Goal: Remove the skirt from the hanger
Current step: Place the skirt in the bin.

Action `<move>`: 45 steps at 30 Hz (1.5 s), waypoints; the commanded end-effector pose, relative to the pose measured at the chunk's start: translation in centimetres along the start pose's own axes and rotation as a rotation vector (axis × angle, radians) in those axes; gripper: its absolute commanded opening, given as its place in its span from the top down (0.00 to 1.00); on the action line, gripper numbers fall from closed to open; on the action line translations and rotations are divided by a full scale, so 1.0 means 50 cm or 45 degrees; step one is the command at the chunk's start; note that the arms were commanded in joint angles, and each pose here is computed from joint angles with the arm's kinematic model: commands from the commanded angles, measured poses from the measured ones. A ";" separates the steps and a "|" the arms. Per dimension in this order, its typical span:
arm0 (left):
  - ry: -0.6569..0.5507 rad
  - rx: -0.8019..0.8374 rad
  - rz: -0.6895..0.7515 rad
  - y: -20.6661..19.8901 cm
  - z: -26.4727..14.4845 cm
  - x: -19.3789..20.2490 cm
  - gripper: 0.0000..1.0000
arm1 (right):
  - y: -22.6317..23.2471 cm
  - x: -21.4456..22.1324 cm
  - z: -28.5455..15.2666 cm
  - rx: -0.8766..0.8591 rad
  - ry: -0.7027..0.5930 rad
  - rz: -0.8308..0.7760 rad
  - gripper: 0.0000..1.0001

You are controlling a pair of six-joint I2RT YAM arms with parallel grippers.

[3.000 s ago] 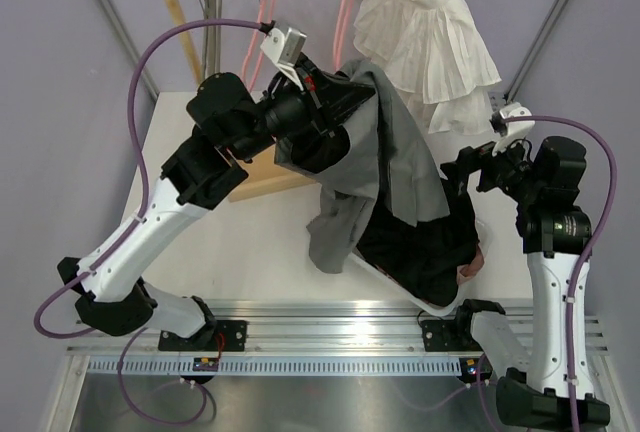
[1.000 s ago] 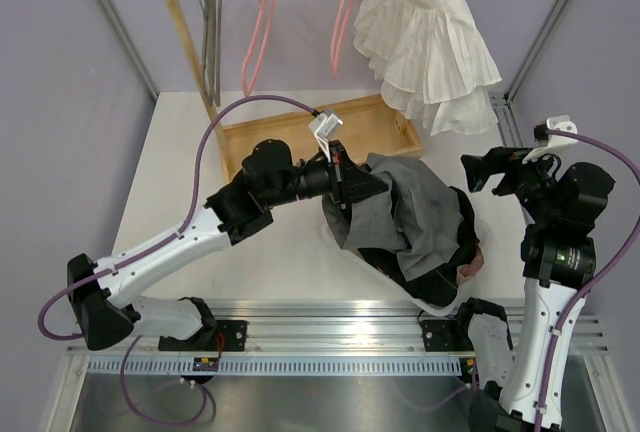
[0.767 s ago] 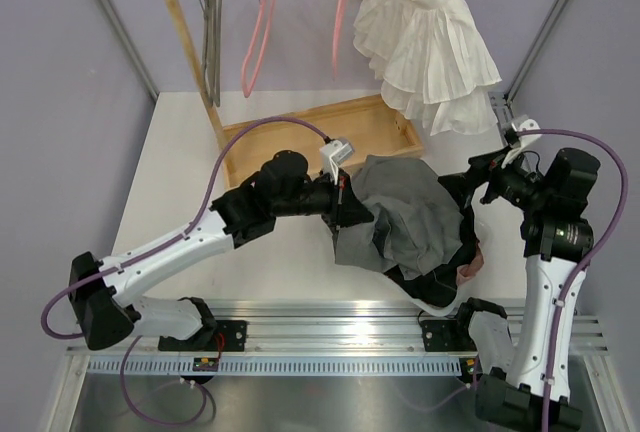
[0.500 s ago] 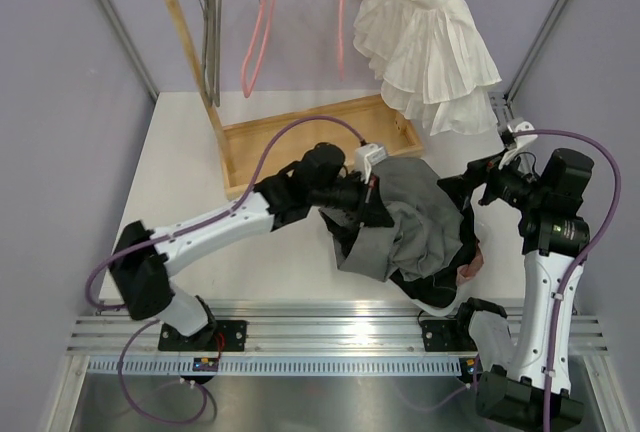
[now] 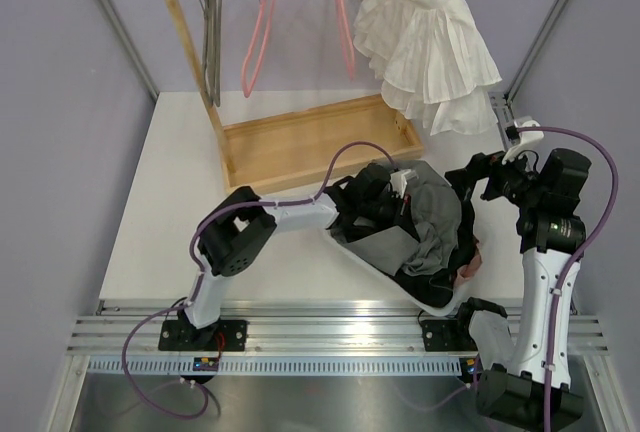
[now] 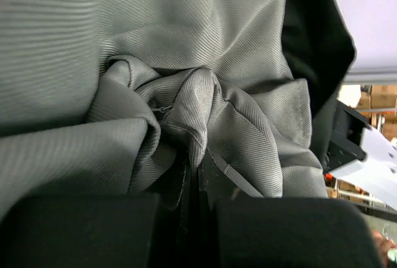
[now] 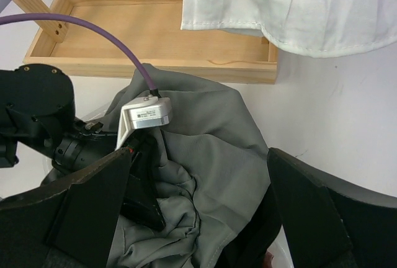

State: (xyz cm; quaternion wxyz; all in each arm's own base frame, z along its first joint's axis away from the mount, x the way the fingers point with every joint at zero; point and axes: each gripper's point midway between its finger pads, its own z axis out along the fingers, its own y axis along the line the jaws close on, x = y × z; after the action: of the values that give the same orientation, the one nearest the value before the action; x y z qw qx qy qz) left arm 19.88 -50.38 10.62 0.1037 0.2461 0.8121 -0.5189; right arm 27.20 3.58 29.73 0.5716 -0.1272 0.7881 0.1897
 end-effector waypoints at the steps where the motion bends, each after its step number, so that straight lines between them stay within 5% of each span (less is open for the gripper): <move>1: 0.007 -0.176 -0.043 0.070 0.030 0.056 1.00 | -0.008 -0.007 0.003 0.011 -0.022 -0.020 0.01; 9: 0.111 -0.422 -0.124 0.197 0.050 0.154 0.94 | -0.006 0.012 0.014 -0.042 0.026 0.000 0.01; 13: 0.108 -0.435 -0.118 0.196 0.038 0.166 0.76 | -0.003 0.028 0.019 -0.074 0.068 0.012 0.01; 17: 0.025 -0.419 -0.029 0.157 -0.003 0.139 0.43 | 0.000 0.031 0.021 -0.102 0.079 0.004 0.01; 24: -0.206 -0.311 0.318 -0.002 -0.105 0.019 0.21 | 0.006 0.031 0.017 -0.128 0.096 -0.024 0.01; 32: -0.324 -0.154 0.525 -0.147 -0.184 -0.043 0.17 | 0.047 0.032 0.000 -0.334 0.112 -0.287 0.00; 45: -0.555 -0.370 0.613 -0.156 -0.327 -0.068 0.16 | 0.031 0.106 0.080 -0.588 0.293 -0.340 0.02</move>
State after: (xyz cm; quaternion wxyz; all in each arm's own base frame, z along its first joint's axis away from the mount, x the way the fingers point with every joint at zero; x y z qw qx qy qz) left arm 18.80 -41.16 22.51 0.3638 0.3131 0.7701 -0.4203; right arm 28.06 5.51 23.51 0.4575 -0.3335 0.7789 0.2699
